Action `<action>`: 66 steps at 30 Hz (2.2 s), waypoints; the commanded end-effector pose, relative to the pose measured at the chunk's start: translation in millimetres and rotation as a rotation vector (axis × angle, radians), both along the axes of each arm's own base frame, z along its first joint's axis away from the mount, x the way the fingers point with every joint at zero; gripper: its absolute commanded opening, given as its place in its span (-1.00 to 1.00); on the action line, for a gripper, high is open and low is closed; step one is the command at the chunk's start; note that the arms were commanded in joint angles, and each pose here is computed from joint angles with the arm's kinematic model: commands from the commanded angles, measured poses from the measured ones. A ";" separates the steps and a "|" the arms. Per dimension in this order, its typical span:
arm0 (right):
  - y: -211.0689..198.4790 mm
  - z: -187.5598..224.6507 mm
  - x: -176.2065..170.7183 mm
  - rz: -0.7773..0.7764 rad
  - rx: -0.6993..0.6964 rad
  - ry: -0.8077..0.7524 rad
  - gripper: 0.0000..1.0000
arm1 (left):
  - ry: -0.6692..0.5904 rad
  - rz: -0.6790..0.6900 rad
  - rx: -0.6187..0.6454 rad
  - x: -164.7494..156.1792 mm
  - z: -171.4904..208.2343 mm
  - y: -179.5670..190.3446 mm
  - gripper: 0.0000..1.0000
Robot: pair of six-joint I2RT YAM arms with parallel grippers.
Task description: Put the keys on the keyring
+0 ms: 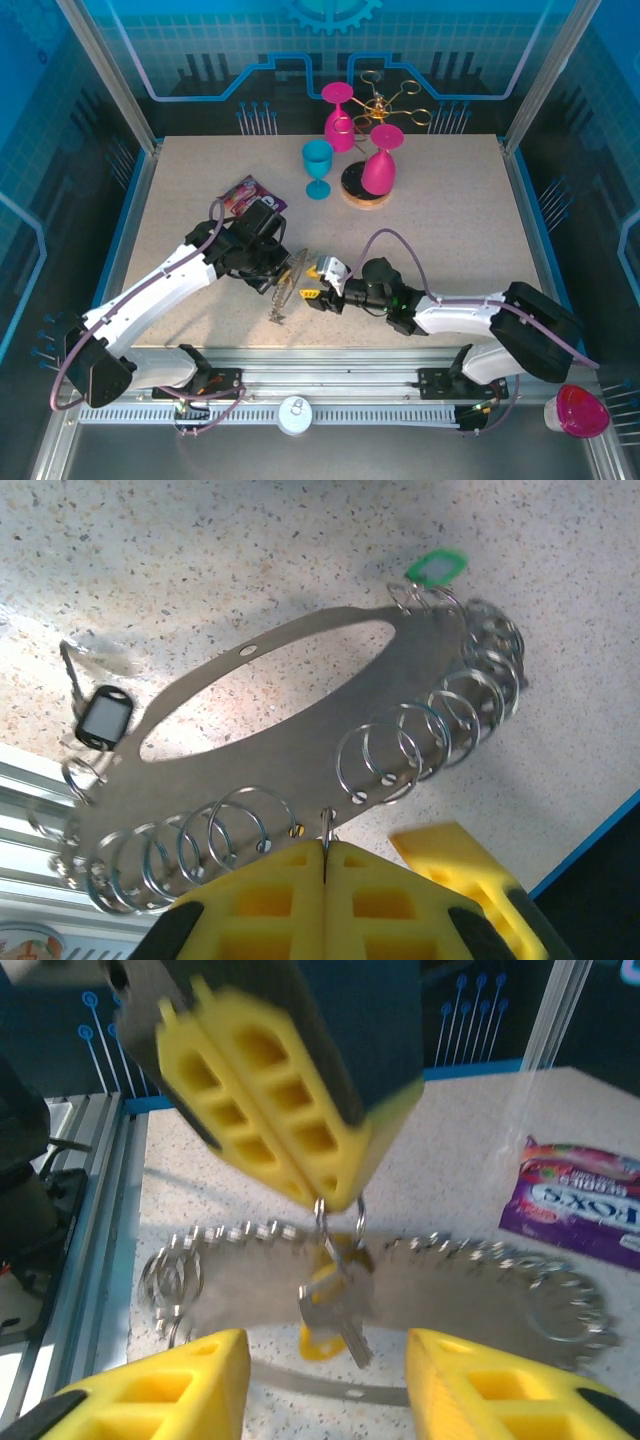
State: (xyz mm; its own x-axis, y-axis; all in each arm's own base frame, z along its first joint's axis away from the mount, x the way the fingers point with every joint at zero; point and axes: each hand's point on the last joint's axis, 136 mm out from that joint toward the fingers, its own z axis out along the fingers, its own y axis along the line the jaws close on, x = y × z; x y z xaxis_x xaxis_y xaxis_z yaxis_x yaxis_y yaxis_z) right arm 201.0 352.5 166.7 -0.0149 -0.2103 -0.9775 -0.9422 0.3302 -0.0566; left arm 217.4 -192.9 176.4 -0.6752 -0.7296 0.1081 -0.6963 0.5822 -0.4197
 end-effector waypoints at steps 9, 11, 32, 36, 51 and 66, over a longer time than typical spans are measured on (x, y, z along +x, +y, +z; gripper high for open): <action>19.1 12.9 17.0 0.010 -0.010 -0.228 -0.32 | 0.016 0.039 -0.072 0.2 1.7 -8.6 -1.00; 20.9 13.5 19.7 0.006 -0.015 -0.246 -0.32 | 0.023 0.035 -0.075 -0.8 0.5 -9.6 -1.00; 24.4 16.5 27.4 0.018 -0.018 -0.293 -1.00 | -0.045 0.037 -0.105 4.3 0.0 -12.0 -1.00; 16.1 18.9 24.2 0.045 -0.022 -0.276 -1.00 | -0.246 0.051 -0.066 22.2 15.6 5.9 -0.52; -18.0 44.1 22.4 0.181 -0.030 -0.189 -1.00 | -1.357 -1.330 0.428 8.2 80.0 -25.6 -0.01; -26.5 66.1 11.6 0.244 -0.074 -0.189 -1.00 | -1.515 -1.775 0.458 2.4 48.8 -57.8 -0.40</action>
State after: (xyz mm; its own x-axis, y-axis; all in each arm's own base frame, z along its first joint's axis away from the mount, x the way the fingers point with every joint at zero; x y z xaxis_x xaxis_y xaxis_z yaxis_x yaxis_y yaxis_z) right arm 214.7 326.5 211.7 0.1812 -0.2874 -0.9405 -0.9697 0.1070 -0.2195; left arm 220.0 -239.3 209.1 0.0207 0.6132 -0.7897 0.9267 0.2846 0.2453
